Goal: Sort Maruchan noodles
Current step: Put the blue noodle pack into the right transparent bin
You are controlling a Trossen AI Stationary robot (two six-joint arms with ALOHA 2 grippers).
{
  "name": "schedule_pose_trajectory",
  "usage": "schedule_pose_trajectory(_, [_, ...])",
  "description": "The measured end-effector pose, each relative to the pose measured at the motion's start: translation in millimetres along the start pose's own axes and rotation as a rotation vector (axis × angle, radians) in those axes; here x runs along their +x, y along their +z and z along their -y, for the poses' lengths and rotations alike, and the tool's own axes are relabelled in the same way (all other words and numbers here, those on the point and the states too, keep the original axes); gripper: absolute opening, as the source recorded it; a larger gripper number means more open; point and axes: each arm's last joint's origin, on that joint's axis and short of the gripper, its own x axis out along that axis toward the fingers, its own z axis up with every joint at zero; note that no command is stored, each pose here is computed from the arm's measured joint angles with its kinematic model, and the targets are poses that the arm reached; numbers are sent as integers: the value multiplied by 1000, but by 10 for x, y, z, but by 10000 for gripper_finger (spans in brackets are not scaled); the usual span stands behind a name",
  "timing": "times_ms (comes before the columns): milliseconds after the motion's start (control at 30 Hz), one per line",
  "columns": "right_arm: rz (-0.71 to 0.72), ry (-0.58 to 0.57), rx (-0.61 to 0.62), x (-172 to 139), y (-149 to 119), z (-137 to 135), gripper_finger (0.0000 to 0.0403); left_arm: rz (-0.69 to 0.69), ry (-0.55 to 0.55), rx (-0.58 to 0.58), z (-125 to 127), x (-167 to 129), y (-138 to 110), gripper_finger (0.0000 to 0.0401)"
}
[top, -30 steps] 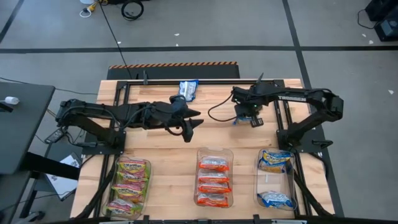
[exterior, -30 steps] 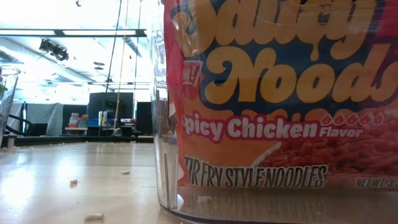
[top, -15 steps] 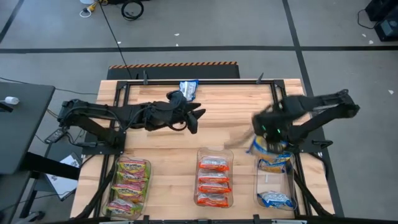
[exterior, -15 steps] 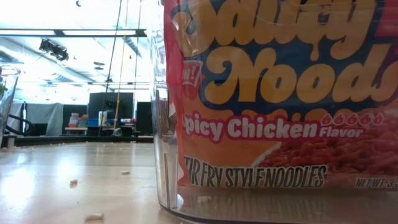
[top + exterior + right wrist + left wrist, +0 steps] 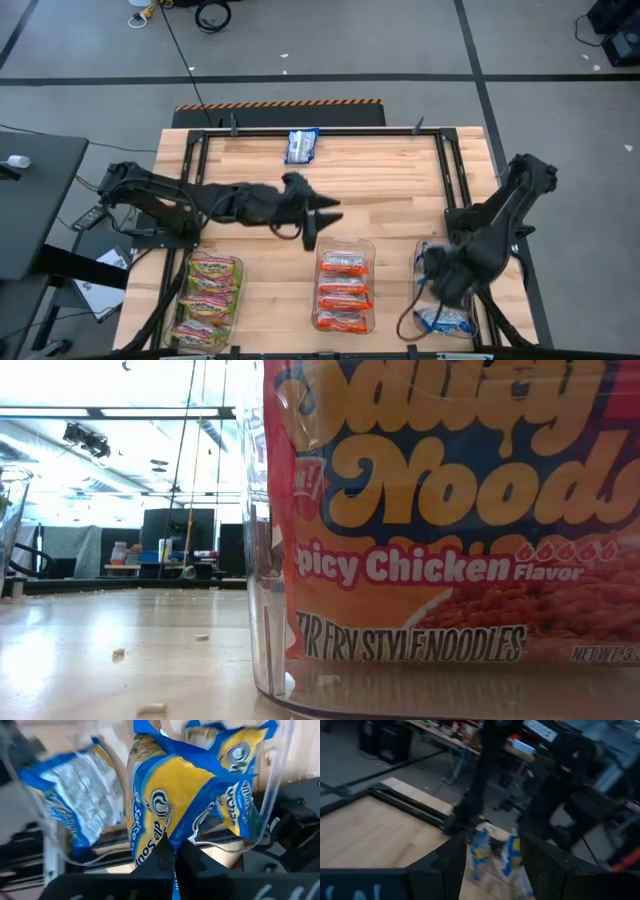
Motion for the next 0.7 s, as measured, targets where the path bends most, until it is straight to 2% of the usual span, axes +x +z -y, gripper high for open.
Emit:
schedule_pose_trajectory(200, [-62,-129,-43,333,39,-307,5,-52,-87,35,267,-168,-120,188])
schedule_pose_trajectory(433, [-11,-173,-116,718,127,-647,12,-172,-102,77,369,-510,-146,188])
schedule_pose_trajectory(533, [-36,-185,-141,881,130,-759,35,-256,-58,81,298,-619,-161,188])
schedule_pose_trajectory(700, [-79,-126,-146,904,114,-812,92,-350,128,76,28,-659,-161,188])
